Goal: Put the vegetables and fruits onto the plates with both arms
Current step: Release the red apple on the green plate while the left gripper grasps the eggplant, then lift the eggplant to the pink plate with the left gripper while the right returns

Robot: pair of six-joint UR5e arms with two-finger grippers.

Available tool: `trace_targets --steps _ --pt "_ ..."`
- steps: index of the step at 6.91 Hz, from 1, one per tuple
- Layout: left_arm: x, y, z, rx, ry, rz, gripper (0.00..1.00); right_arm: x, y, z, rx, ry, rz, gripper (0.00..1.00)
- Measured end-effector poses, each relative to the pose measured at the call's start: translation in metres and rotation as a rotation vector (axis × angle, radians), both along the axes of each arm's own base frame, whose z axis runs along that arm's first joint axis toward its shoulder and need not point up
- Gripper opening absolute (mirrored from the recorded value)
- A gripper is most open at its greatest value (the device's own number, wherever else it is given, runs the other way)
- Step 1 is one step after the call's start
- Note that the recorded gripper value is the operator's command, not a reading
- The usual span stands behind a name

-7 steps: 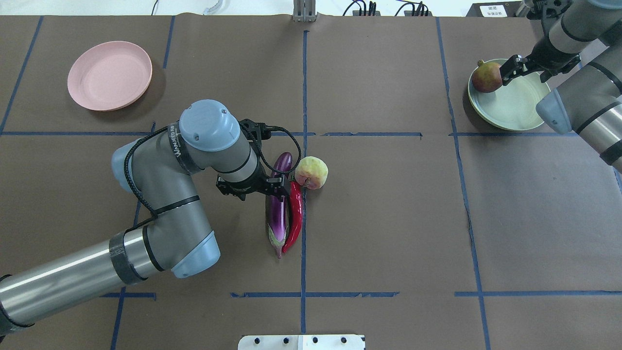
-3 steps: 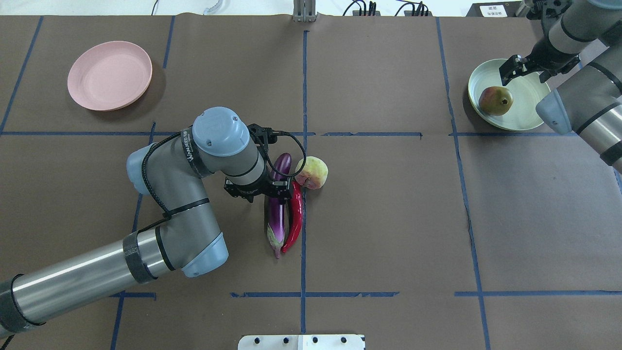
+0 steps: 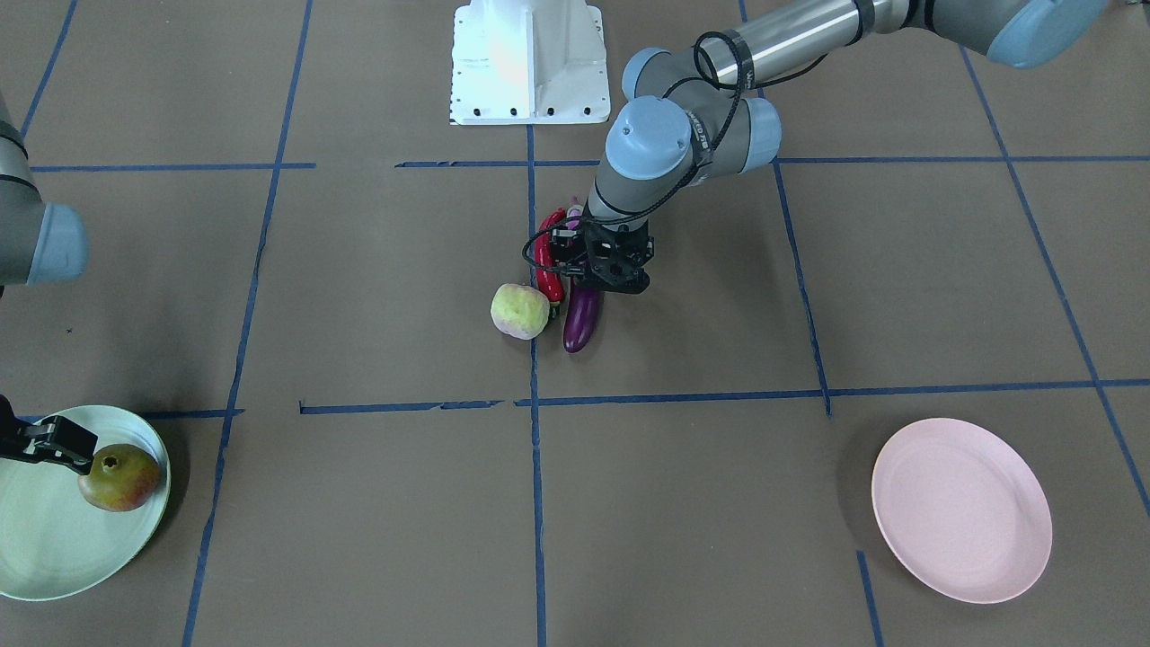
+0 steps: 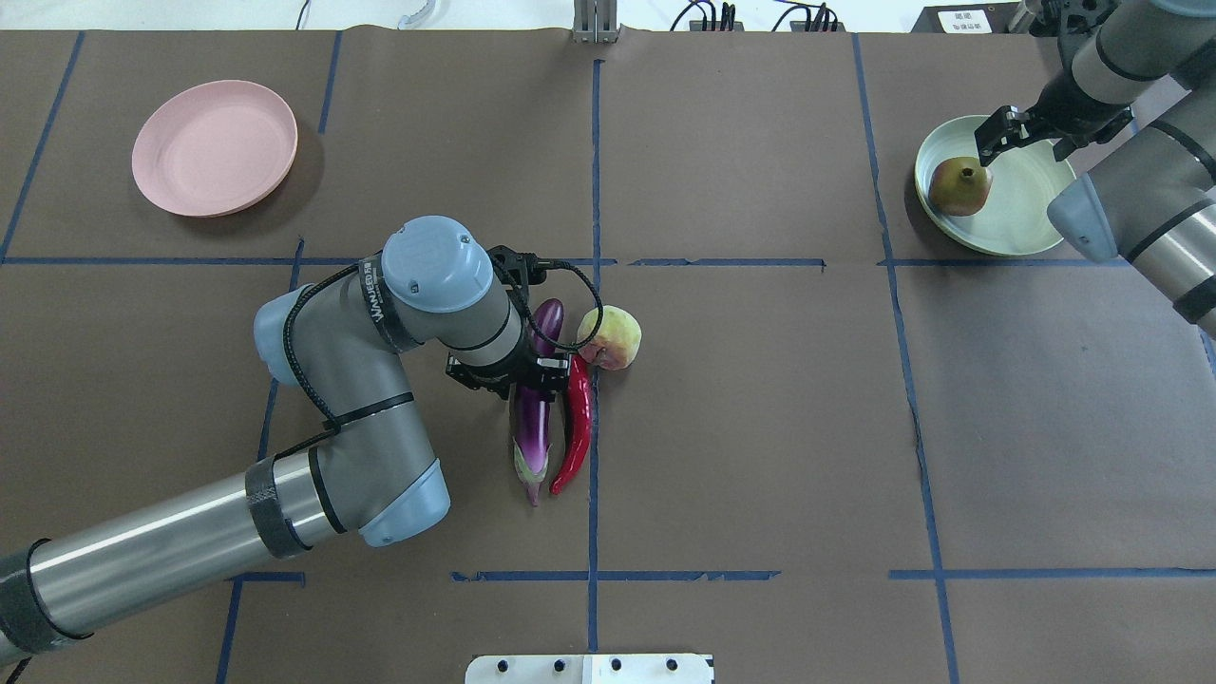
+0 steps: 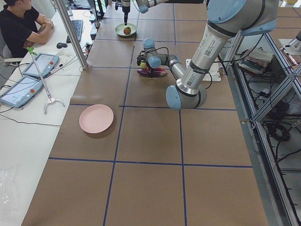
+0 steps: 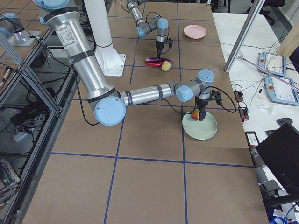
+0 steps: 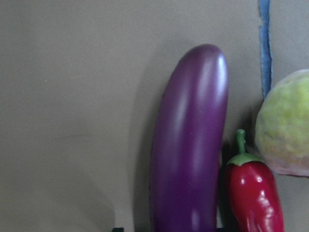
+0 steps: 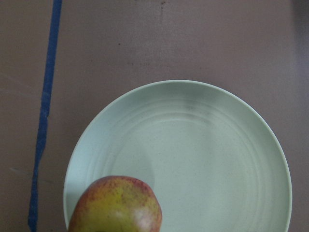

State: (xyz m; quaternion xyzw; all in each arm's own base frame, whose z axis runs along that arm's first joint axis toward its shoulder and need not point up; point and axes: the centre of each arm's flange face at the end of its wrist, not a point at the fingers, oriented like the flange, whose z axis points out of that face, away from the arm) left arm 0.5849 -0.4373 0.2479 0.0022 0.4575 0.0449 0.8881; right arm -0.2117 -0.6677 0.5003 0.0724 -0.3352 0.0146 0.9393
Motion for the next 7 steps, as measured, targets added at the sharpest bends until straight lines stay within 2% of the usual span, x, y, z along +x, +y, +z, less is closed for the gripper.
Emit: trace_targets --steps 1,2,3,4,5,7 --pt "-0.002 -0.003 -0.007 0.009 0.015 -0.006 0.00 -0.001 0.000 -0.003 0.001 -0.004 0.004 1.00" --pt "-0.017 -0.019 -0.018 0.027 0.043 -0.035 0.00 -0.009 0.002 -0.011 -0.005 -0.014 0.015 1.00" --pt "-0.049 -0.053 -0.024 0.042 0.059 -0.097 0.00 -0.034 0.003 -0.033 -0.019 -0.048 0.030 1.00" --pt "-0.096 -0.097 -0.021 0.052 0.058 -0.180 0.00 -0.071 0.006 -0.071 -0.045 -0.118 0.053 1.00" --pt "-0.155 -0.144 -0.004 0.084 0.034 -0.253 0.00 -0.114 0.015 -0.114 -0.093 -0.201 0.079 1.00" --pt "-0.270 -0.216 0.065 0.176 -0.076 -0.281 0.03 -0.194 0.057 -0.192 -0.206 -0.321 0.118 1.00"
